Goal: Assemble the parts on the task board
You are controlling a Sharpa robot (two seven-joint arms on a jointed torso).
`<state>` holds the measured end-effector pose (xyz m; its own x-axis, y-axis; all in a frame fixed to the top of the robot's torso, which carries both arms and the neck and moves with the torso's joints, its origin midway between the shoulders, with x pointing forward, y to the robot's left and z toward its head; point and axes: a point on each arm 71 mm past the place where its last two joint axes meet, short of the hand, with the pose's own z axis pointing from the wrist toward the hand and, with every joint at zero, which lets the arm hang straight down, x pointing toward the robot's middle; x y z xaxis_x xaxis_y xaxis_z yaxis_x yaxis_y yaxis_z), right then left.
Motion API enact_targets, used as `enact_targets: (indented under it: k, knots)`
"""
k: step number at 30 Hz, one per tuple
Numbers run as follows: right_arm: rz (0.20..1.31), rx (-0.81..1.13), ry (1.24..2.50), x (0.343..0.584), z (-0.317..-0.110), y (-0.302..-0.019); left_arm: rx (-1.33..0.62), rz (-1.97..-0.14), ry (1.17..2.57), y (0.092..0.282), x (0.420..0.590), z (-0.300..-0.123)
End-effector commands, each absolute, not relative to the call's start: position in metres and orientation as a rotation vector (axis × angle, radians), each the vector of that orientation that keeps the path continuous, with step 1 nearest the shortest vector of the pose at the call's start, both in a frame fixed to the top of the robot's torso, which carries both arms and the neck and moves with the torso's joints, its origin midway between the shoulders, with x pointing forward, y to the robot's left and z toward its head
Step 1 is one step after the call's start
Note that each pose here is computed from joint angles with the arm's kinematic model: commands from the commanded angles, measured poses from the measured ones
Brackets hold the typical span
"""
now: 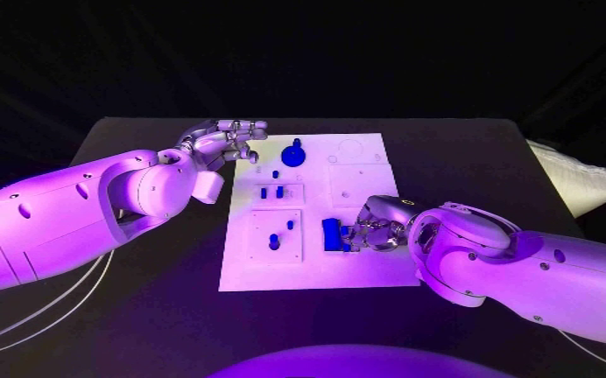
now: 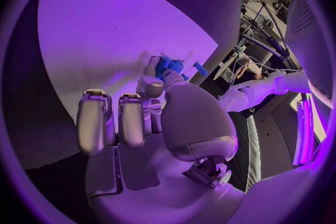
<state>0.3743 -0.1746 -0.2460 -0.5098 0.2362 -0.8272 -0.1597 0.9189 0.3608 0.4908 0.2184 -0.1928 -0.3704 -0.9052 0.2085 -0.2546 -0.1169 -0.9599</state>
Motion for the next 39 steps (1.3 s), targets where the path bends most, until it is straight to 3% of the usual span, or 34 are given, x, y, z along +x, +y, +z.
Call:
enact_targets:
  k: [1,13,23,39]
  knots:
    - [0.470,0.061,2.010,0.375,-0.244,-0.175,-1.283,-1.551,1.613,0.216,0.490,-0.192]
    - [0.632,0.076,1.865,0.372,-0.230,-0.180,-1.283,-1.550,1.613,0.216,0.490,-0.192]
    - [0.702,-0.119,1.785,0.368,-0.224,-0.185,-1.284,-1.548,1.613,0.217,0.491,-0.192]
    - [0.623,-0.281,1.812,0.367,-0.238,-0.179,-1.284,-1.550,1.618,0.216,0.491,-0.192]
